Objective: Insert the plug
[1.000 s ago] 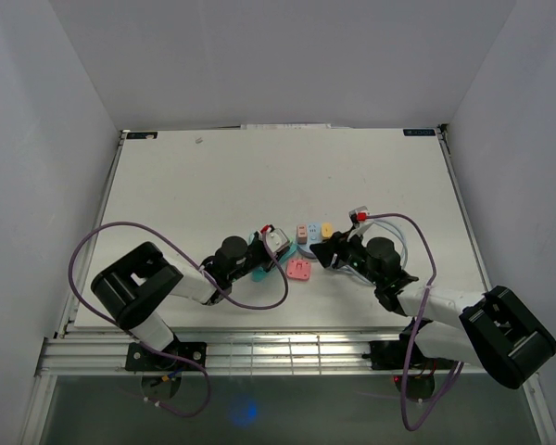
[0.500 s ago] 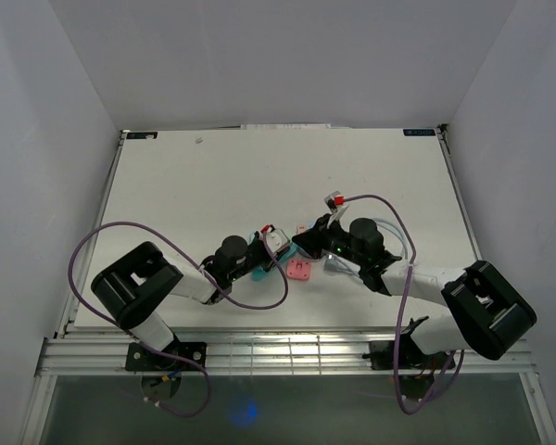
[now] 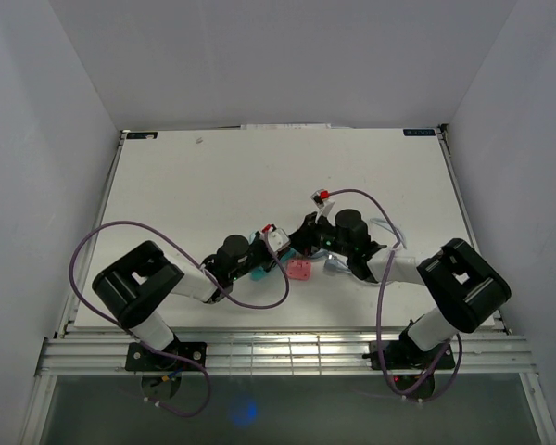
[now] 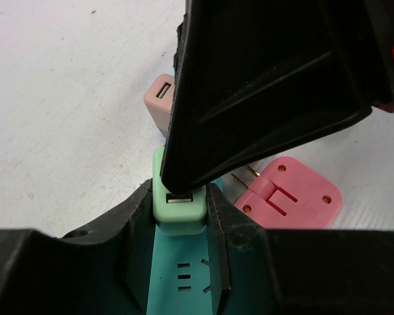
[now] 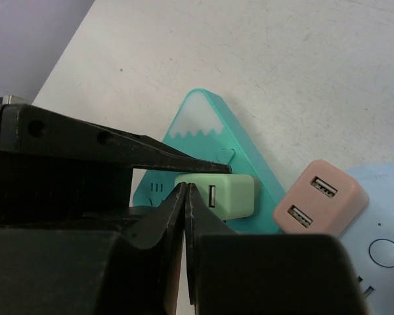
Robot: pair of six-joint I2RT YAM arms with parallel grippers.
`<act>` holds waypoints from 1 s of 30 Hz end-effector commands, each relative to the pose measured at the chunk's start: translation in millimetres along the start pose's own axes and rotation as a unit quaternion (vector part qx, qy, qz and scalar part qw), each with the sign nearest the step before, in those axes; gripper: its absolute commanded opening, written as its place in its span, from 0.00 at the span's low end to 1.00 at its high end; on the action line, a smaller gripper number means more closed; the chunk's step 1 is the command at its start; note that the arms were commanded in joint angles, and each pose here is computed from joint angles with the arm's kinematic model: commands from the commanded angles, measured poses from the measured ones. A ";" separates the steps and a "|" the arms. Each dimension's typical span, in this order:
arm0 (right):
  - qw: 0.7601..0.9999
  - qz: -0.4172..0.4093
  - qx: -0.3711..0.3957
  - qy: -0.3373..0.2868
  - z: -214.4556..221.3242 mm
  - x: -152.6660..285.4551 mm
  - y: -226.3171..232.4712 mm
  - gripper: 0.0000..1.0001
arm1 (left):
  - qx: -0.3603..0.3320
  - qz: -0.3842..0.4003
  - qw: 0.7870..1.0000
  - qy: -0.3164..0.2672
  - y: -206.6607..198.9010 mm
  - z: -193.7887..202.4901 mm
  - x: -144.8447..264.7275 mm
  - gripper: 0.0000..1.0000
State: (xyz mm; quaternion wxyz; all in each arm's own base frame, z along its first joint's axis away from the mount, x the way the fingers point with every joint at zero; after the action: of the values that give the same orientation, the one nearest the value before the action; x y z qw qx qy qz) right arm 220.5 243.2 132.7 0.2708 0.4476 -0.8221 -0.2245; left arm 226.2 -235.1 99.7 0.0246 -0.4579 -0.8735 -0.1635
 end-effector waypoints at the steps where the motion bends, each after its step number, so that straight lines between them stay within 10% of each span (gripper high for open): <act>1: 0.999 0.021 -0.015 0.021 8.1 -6.5 -7.6 0.08 | 0.009 0.024 0.998 0.062 -9.5 23.1 3.9 0.00; 16: 0.998 -0.034 0.010 -0.056 -42.3 14.6 36.8 0.08 | 0.011 0.026 0.997 0.066 -10.2 24.9 3.1 0.00; 30: 0.998 0.039 -0.047 0.021 15.6 -3.4 -11.1 0.08 | 0.017 0.023 0.998 0.064 -12.3 29.5 4.2 0.00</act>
State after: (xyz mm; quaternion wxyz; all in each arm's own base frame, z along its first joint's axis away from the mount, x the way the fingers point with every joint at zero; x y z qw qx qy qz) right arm 221.3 245.4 129.0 0.2910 0.4297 -0.8170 -0.2513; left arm 228.2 -236.2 95.1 0.0290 -0.4556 -0.8741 -0.1662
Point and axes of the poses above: each gripper's point midway between its finger pads, its own x axis back along the fingers, its own y axis along the line the jaws close on, z = x × y, the point moved 9 cm from there along x, back along the fingers, and after that the axes turned 4 degrees about -x, right-handed, at the moved point
